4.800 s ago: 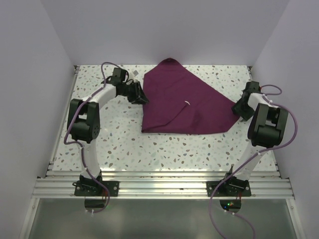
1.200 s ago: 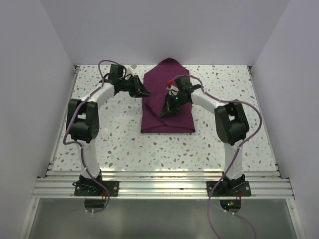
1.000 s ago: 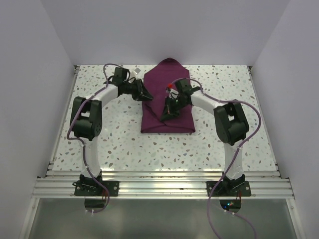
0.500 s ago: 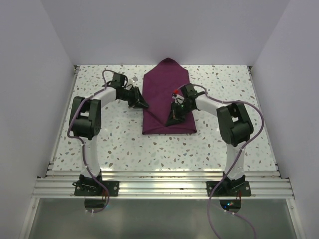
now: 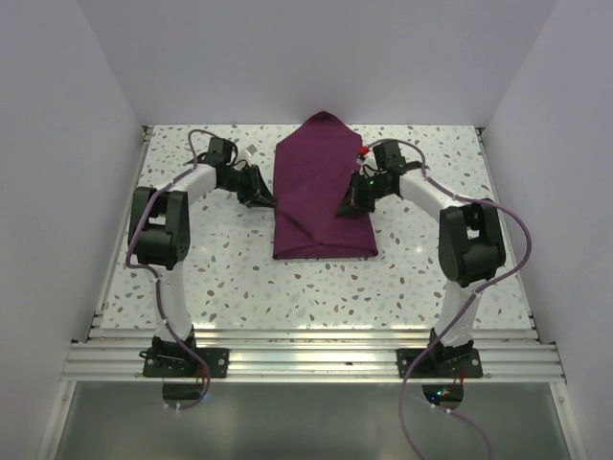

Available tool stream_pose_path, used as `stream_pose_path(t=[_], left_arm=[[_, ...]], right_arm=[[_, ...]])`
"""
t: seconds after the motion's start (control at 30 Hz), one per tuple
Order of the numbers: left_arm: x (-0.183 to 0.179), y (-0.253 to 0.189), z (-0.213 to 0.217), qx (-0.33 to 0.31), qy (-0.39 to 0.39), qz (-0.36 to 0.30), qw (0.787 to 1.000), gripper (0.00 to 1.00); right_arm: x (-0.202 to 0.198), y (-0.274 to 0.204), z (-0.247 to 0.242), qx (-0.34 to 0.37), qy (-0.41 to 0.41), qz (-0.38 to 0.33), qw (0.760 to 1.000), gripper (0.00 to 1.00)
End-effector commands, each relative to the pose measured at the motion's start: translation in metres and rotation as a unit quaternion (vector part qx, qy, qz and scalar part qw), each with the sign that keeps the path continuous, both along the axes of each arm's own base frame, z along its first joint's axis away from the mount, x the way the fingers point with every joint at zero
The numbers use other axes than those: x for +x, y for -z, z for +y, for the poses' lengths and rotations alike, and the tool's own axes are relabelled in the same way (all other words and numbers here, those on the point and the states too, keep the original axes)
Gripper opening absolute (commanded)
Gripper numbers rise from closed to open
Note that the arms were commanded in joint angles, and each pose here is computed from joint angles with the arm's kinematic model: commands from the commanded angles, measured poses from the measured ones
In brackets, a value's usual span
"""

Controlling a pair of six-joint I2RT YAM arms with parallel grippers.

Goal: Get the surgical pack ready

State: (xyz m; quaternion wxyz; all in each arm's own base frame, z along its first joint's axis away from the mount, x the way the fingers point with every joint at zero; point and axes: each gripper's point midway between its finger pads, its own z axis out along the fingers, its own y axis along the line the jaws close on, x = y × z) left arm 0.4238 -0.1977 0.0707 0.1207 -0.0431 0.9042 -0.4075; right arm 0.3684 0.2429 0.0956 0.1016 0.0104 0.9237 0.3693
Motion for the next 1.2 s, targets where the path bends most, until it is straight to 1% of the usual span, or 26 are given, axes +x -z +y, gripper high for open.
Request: stream_pose_path(t=[0.0,0.13,0.17,0.23,0.33,0.37,0.4,0.43,0.47,0.5,0.57,0.6,0.63,0.7,0.73,0.77,0.8,0.83,0.87,0.9,0.93,0.97,1.0,1.03,1.07,1.17], left_arm=[[0.023,-0.036,0.016,0.015,-0.010,-0.063,0.998,0.24],[0.025,-0.039,0.013,0.008,-0.009,-0.063,0.998,0.24],[0.026,-0.038,0.013,0.007,-0.009,-0.062,0.998,0.24],[0.027,-0.038,0.014,0.009,-0.010,-0.063,0.998,0.24],[0.030,-0.043,0.014,0.009,-0.016,-0.074,0.997,0.24],[0.033,-0.045,0.015,0.009,-0.020,-0.078,0.997,0.28],[0.038,-0.048,0.017,0.011,-0.026,-0.088,0.996,0.39],[0.041,-0.052,0.018,0.009,-0.028,-0.096,0.995,0.44],[0.048,-0.056,0.019,0.008,-0.030,-0.111,0.993,0.48],[0.056,-0.061,0.022,0.013,-0.034,-0.127,0.991,0.54],[0.067,-0.059,0.024,0.019,-0.038,-0.141,0.989,0.59],[0.075,-0.062,0.026,0.018,-0.041,-0.150,0.988,0.60],[0.081,-0.054,0.026,0.016,-0.043,-0.146,0.988,0.61],[0.099,-0.058,0.029,0.011,-0.057,-0.169,0.984,0.62],[0.105,-0.051,0.030,0.011,-0.061,-0.171,0.983,0.62],[0.115,-0.053,0.030,0.007,-0.065,-0.187,0.980,0.63],[0.124,-0.057,0.032,0.002,-0.073,-0.194,0.978,0.64],[0.130,-0.044,0.031,0.001,-0.074,-0.188,0.979,0.65],[0.139,-0.045,0.030,-0.003,-0.075,-0.205,0.976,0.66],[0.148,-0.046,0.031,-0.002,-0.080,-0.214,0.973,0.66],[0.154,-0.035,0.032,0.001,-0.084,-0.212,0.974,0.67],[0.162,-0.037,0.033,0.000,-0.091,-0.226,0.970,0.69],[0.167,-0.037,0.032,-0.002,-0.100,-0.230,0.968,0.69],[0.170,-0.030,0.031,-0.005,-0.104,-0.229,0.968,0.69],[0.178,-0.036,0.029,-0.014,-0.110,-0.248,0.962,0.70],[0.187,-0.028,0.026,-0.012,-0.120,-0.261,0.958,0.72]], right_arm=[[0.026,-0.033,-0.022,0.001,0.041,-0.048,0.998,0.00],[0.011,-0.024,-0.029,0.004,0.033,-0.036,0.999,0.00],[0.002,-0.012,-0.033,-0.001,0.033,-0.022,0.999,0.00],[-0.004,-0.012,-0.035,0.002,0.033,-0.029,0.999,0.00],[-0.017,-0.001,-0.041,-0.001,0.036,-0.016,0.999,0.00],[-0.014,-0.001,-0.045,-0.008,0.042,-0.021,0.999,0.00],[-0.011,-0.002,-0.049,-0.016,0.046,-0.030,0.998,0.00],[-0.001,-0.009,-0.051,-0.019,0.054,-0.054,0.997,0.00],[0.011,-0.014,-0.060,-0.047,0.078,-0.081,0.993,0.00],[0.022,-0.019,-0.066,-0.064,0.097,-0.101,0.988,0.00],[0.052,-0.036,-0.080,-0.093,0.145,-0.149,0.974,0.01],[0.067,-0.041,-0.090,-0.114,0.183,-0.167,0.962,0.02],[0.087,-0.056,-0.094,-0.114,0.209,-0.199,0.951,0.05],[0.110,-0.055,-0.104,-0.131,0.252,-0.211,0.935,0.12],[0.129,-0.070,-0.103,-0.123,0.261,-0.237,0.928,0.16],[0.139,-0.071,-0.103,-0.129,0.265,-0.241,0.925,0.21],[0.150,-0.053,-0.106,-0.149,0.262,-0.230,0.925,0.30],[0.165,-0.069,-0.108,-0.157,0.268,-0.247,0.918,0.32],[0.174,-0.067,-0.113,-0.170,0.275,-0.249,0.913,0.35],[0.183,-0.046,-0.114,-0.184,0.273,-0.238,0.914,0.41],[0.197,-0.057,-0.112,-0.175,0.276,-0.254,0.910,0.44],[0.204,-0.051,-0.114,-0.176,0.277,-0.252,0.910,0.49],[0.211,-0.031,-0.114,-0.182,0.274,-0.240,0.914,0.53],[0.221,-0.034,-0.111,-0.173,0.271,-0.245,0.915,0.55],[0.227,-0.028,-0.110,-0.172,0.271,-0.241,0.916,0.58],[0.245,-0.009,-0.105,-0.165,0.262,-0.239,0.920,0.61]])
